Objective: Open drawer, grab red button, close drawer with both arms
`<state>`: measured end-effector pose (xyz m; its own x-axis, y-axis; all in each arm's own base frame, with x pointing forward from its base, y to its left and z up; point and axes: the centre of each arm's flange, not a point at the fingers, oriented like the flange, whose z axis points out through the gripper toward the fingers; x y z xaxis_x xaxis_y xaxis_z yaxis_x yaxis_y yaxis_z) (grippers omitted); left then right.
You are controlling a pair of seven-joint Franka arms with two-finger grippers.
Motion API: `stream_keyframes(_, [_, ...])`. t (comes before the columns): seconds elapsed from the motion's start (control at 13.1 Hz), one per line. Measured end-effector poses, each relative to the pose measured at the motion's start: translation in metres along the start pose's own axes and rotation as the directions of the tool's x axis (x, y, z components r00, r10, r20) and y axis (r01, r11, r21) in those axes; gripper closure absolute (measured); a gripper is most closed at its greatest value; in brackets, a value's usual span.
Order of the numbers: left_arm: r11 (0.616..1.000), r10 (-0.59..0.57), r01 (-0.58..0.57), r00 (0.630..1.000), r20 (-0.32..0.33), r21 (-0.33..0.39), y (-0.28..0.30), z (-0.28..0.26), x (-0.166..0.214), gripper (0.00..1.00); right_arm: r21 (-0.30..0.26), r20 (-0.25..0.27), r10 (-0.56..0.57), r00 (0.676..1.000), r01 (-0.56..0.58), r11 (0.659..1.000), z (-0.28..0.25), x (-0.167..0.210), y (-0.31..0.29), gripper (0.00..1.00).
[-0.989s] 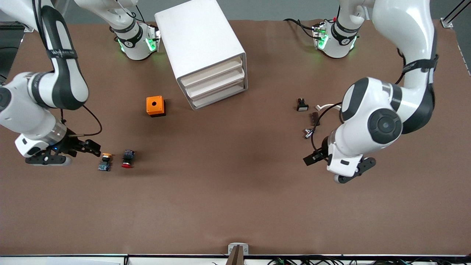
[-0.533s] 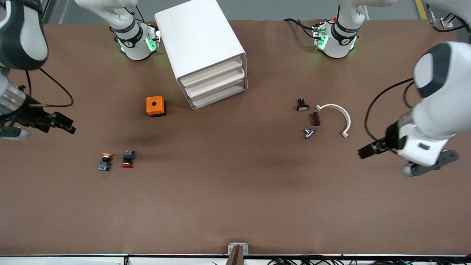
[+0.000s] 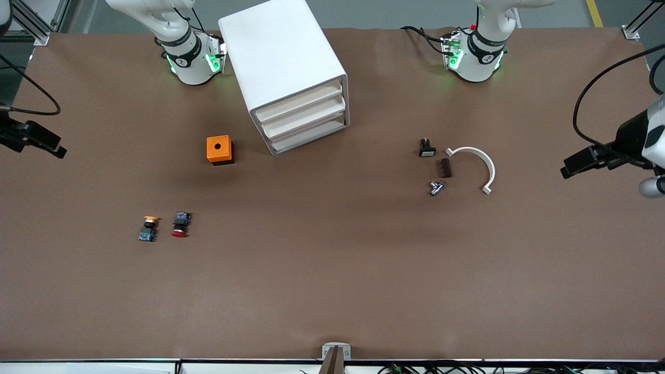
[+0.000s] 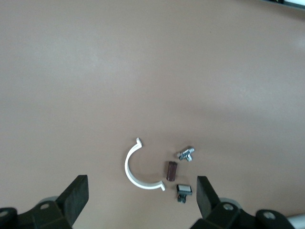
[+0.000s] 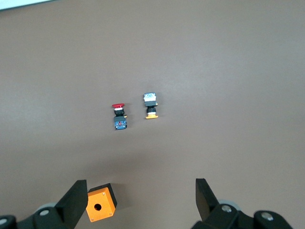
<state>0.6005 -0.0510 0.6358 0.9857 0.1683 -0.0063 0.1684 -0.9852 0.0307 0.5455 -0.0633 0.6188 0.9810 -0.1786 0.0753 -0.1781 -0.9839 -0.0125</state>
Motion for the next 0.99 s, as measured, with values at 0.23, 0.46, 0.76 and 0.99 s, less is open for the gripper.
stream_keyframes(0.23, [1.000,0.029,-0.029,1.000,-0.007,0.005,-0.004,-0.018,-0.041,0.00,-0.001,-0.006,0.002,1.000,-0.002,1.000,-0.009,0.000,-0.003,0.00])
stream_keyframes(0.46, [0.999,0.050,-0.050,0.999,-0.022,0.012,-0.004,-0.026,-0.083,0.00,-0.001,-0.005,0.001,1.000,-0.001,1.000,-0.010,-0.001,-0.005,0.00])
stream_keyframes(0.76, [0.997,0.071,-0.070,0.997,-0.041,0.027,0.004,-0.030,-0.105,0.00,-0.001,-0.003,0.000,1.000,0.000,1.000,-0.013,-0.002,-0.006,0.00])
stream_keyframes(0.99, [0.997,0.073,-0.072,0.997,-0.036,0.029,0.003,-0.027,-0.104,0.00,-0.001,-0.003,0.001,1.000,-0.001,1.000,-0.014,-0.002,-0.006,0.00])
